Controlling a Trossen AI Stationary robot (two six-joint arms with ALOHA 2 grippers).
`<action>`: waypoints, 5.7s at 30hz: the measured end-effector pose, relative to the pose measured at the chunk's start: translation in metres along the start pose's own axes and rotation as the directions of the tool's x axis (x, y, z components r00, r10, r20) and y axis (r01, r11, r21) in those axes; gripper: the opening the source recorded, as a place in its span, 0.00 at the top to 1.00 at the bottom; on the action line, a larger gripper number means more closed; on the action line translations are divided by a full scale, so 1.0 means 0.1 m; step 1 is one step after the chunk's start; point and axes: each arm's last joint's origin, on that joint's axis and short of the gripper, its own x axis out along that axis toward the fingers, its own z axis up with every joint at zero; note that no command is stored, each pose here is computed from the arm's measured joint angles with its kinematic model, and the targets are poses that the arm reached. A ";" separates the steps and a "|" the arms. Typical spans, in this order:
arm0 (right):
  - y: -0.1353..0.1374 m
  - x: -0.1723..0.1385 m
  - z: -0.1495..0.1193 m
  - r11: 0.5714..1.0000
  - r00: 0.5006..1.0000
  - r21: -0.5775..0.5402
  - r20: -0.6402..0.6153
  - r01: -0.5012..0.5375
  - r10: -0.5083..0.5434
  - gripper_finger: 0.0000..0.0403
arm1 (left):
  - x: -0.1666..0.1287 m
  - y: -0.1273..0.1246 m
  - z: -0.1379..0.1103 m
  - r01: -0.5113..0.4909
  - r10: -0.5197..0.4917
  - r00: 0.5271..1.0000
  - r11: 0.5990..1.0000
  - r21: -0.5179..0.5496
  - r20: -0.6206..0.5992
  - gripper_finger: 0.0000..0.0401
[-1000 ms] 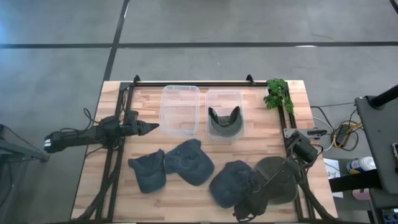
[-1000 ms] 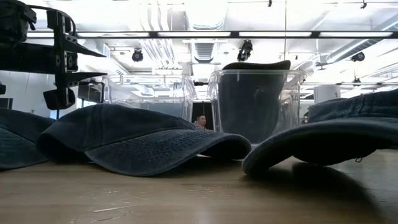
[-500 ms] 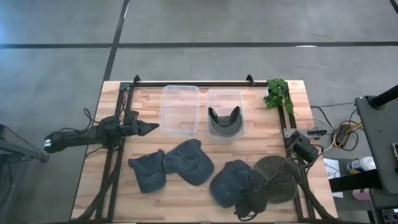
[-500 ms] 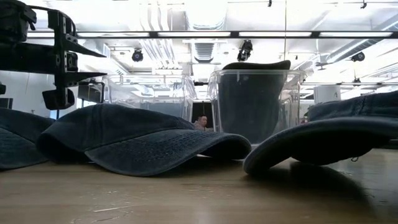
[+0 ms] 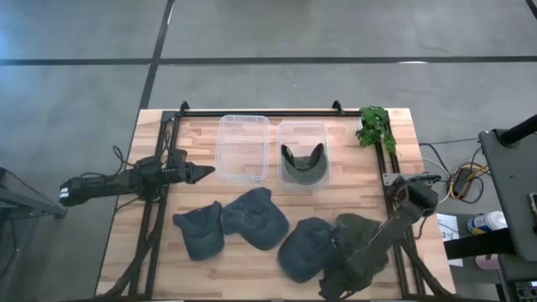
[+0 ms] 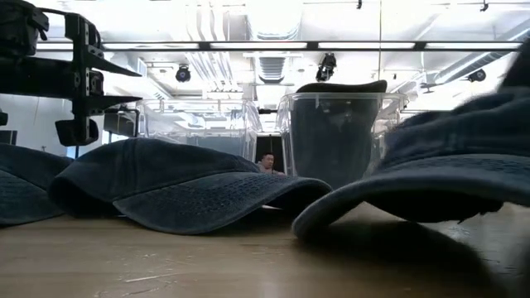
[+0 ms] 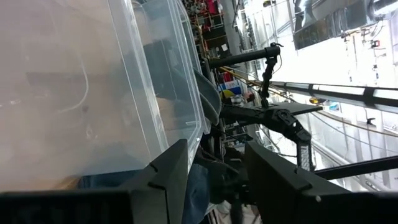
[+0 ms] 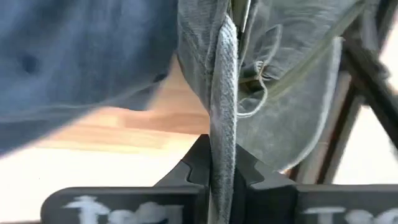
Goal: Pick & Place hat
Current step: Put the green cap into the right transparent bin
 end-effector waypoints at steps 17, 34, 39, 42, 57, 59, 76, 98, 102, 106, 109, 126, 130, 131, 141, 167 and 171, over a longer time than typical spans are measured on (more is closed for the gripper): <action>-0.22 -1.11 0.67 0.864 0.863 -0.183 0.111 -0.469 0.492 0.97 | 0.00 0.00 -0.04 0.026 -0.024 0.989 1.000 0.013 -0.143 0.62; -0.04 -1.61 1.59 0.770 0.652 -0.377 0.412 -0.514 0.637 0.97 | 0.00 0.00 -0.05 0.025 -0.023 0.989 1.000 0.013 -0.149 0.62; -0.20 -1.83 1.66 0.742 0.584 -0.360 0.460 -0.565 0.668 0.97 | 0.00 0.00 -0.05 0.024 -0.022 0.988 1.000 0.013 -0.150 0.62; -0.27 -1.84 1.79 0.783 0.572 -0.257 0.562 -0.566 0.597 0.97 | 0.00 0.00 -0.04 0.023 -0.020 0.989 1.000 0.013 -0.145 0.62; 0.31 -0.88 3.18 0.951 0.927 0.029 0.235 -0.308 0.293 0.97 | 0.01 0.01 -0.04 0.010 -0.005 0.992 0.999 0.042 -0.122 0.62; 0.38 -0.74 3.30 0.957 0.947 0.043 0.165 -0.287 0.276 0.97 | 0.01 0.01 -0.04 0.012 -0.006 0.993 0.999 0.049 -0.122 0.62; 0.54 -0.36 3.56 0.982 0.982 -0.056 0.054 -0.179 0.182 0.81 | 0.01 0.01 -0.04 0.016 -0.009 0.993 0.998 0.057 -0.120 0.62; 0.44 -0.64 3.33 0.949 0.962 -0.236 0.126 -0.208 0.242 0.61 | 0.01 0.01 -0.04 0.017 -0.009 0.993 0.998 0.062 -0.120 0.62; 0.34 -0.75 3.23 0.936 0.952 -0.264 0.135 -0.231 0.273 0.60 | 0.01 0.01 -0.04 0.017 -0.009 0.993 0.998 0.062 -0.120 0.62; 0.28 -0.76 3.13 0.933 0.952 -0.279 0.138 -0.228 0.274 0.60 | 0.01 0.01 -0.04 0.016 -0.009 0.993 0.998 0.062 -0.120 0.62; 0.31 -0.68 3.05 0.936 0.962 -0.291 0.126 -0.197 0.242 0.60 | 0.01 0.01 -0.04 0.015 -0.008 0.993 0.998 0.062 -0.120 0.62; 0.50 -0.42 2.95 0.930 0.949 -0.322 0.193 -0.177 0.248 0.60 | 0.01 0.01 -0.04 0.013 -0.006 0.993 0.998 0.062 -0.120 0.62; 0.47 -0.55 3.01 0.938 0.925 -0.292 0.271 -0.186 0.267 0.60 | 0.01 0.01 -0.04 0.013 -0.006 0.993 0.998 0.062 -0.120 0.62; 0.47 -0.59 3.03 0.942 0.915 -0.280 0.300 -0.185 0.269 0.60 | 0.01 0.01 -0.04 0.013 -0.006 0.993 0.998 0.062 -0.120 0.62; 0.45 -0.49 3.52 0.944 0.880 -0.227 0.361 -0.239 0.309 0.60 | 0.01 0.01 -0.04 0.012 -0.005 0.993 0.998 0.062 -0.120 0.62; 0.27 -0.18 3.69 0.939 0.922 -0.270 0.261 -0.214 0.285 0.76 | 0.01 0.01 -0.04 0.012 -0.005 0.993 0.998 0.062 -0.121 0.62; 0.24 -0.23 3.66 0.927 0.923 -0.285 0.227 -0.243 0.311 0.69 | 0.01 0.01 -0.04 0.013 -0.005 0.993 0.998 0.062 -0.121 0.62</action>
